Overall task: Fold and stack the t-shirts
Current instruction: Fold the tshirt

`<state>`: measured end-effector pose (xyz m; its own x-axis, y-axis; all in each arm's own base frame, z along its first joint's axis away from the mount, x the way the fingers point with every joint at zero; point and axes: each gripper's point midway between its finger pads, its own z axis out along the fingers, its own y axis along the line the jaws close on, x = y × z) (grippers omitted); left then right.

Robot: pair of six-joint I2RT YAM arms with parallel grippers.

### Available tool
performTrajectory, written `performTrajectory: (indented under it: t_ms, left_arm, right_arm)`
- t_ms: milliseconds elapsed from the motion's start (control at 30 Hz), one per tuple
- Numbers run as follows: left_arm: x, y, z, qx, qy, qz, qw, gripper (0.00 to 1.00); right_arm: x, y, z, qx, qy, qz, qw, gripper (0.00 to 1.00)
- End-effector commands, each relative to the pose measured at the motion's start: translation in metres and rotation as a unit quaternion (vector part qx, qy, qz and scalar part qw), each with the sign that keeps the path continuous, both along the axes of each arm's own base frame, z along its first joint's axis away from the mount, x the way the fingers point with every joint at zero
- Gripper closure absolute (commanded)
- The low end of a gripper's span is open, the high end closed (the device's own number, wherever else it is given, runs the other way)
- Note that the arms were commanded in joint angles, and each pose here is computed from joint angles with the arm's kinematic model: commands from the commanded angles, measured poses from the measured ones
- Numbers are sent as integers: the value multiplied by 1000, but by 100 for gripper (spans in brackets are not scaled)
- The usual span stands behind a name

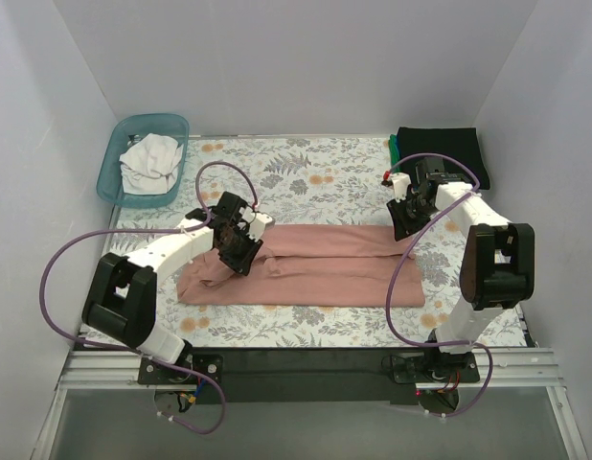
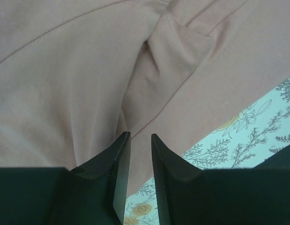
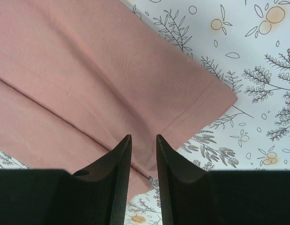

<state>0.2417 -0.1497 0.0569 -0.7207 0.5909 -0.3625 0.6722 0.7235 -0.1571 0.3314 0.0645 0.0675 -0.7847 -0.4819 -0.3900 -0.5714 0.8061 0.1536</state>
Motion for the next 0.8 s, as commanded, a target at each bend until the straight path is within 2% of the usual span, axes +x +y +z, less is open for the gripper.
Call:
performTrajectory:
  t_ms: [0,233,500,567,767]
  left_arm:
    - [17,2,-1,22,-30,22,999,76]
    - [20,3,-16,40,-13,33,999,71]
    - [31,9,-23,63,-27,55,996,73]
    - [33,8,-22,61,-29,57,996,76]
    - [32,-1,-5,37,-27,51,998,95]
  right_arm:
    - [1,4,4,6,2,0,1000,67]
    - [1,2,4,0,2,1,1000,67]
    - [0,3,2,2,4,2,1000,68]
    - [-1,3,3,3,5,2,1000,69]
    - [-2,2,3,1,3,2,1000,69]
